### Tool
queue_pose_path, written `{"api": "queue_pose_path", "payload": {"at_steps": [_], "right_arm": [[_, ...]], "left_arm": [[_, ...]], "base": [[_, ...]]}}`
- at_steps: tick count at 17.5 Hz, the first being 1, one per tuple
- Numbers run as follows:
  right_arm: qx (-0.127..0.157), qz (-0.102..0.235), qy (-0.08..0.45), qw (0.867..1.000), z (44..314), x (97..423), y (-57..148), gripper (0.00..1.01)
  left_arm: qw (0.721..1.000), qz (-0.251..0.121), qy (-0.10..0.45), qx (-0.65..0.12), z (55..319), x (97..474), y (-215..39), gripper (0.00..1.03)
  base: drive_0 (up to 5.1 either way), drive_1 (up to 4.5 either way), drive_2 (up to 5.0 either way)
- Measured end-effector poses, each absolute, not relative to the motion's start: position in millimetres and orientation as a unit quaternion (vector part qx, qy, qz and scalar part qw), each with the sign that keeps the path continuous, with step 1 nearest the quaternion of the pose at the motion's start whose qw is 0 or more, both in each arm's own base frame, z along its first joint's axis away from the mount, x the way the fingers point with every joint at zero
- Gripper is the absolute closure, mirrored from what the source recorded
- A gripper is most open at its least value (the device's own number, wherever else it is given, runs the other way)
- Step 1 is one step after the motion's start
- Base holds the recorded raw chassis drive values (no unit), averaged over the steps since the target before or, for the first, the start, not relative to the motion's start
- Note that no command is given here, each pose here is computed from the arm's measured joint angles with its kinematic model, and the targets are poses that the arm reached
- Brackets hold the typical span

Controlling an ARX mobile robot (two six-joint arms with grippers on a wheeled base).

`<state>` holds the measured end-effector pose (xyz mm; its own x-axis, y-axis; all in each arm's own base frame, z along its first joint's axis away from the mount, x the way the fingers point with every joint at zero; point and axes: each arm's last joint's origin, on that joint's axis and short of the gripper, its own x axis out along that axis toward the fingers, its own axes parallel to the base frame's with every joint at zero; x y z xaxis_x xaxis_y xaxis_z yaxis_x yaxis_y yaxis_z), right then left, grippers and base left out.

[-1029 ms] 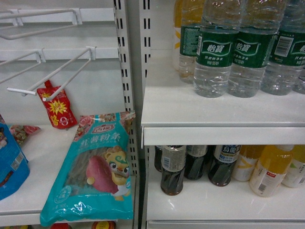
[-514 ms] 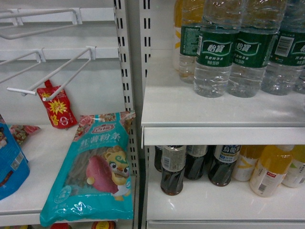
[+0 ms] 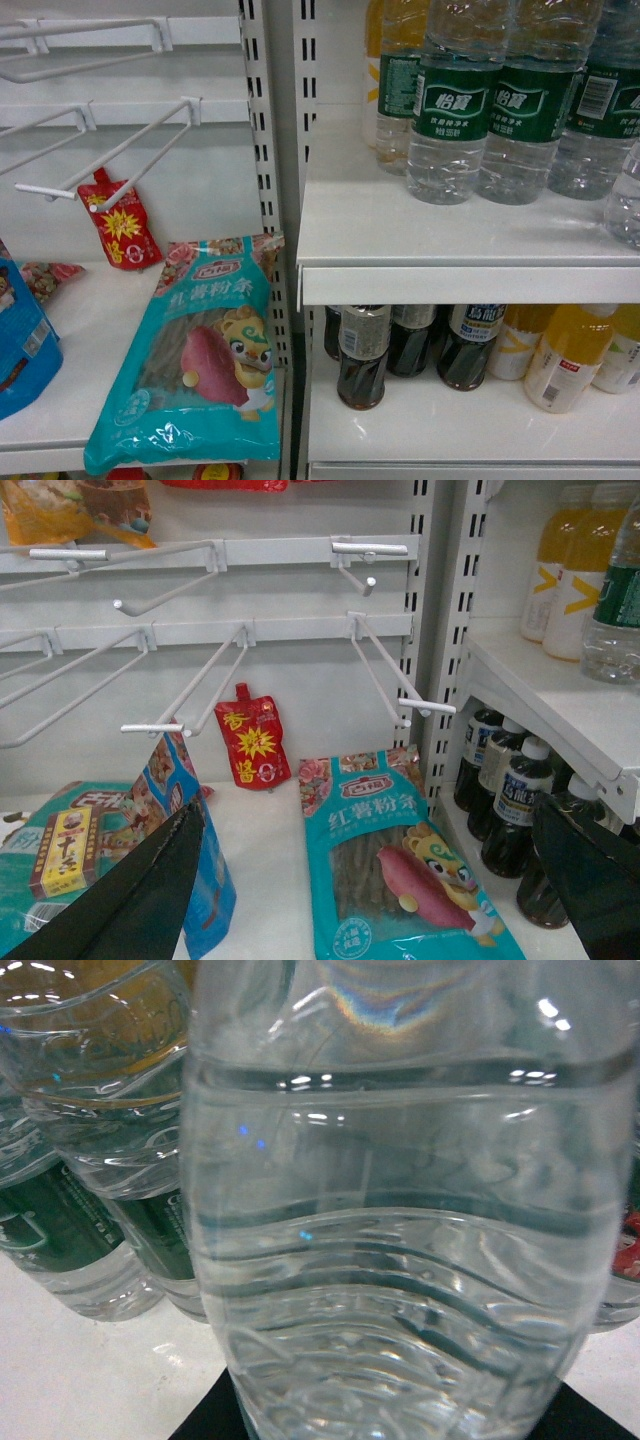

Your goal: Move water from second to third shelf

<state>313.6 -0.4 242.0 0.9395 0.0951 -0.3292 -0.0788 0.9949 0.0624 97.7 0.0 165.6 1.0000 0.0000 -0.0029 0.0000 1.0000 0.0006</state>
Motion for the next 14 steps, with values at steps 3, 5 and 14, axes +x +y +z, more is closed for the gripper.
{"api": "queue_pose_path", "payload": {"at_steps": [3, 5, 14], "right_arm": [[0.021, 0.034, 0.166, 0.985, 240.7, 319.9, -1.6, 0.63], [0.021, 0.033, 0.166, 0.985, 240.7, 322.0, -1.8, 0.63], [0.023, 0.047, 0.15, 0.987, 252.8, 326.5, 1.2, 0.03]], "left_arm": [[1.0, 0.0, 0.001, 0.0, 165.6, 97.7, 0.0, 0.05], [1.0, 0.0, 0.001, 0.0, 165.6, 97.7, 0.0, 0.05], [1.0, 0.0, 0.001, 0.0, 165.6, 97.7, 0.0, 0.05]], "base": [[0.0, 0.0, 0.0], [0.0, 0.0, 0.0], [0.0, 0.0, 0.0]]}}
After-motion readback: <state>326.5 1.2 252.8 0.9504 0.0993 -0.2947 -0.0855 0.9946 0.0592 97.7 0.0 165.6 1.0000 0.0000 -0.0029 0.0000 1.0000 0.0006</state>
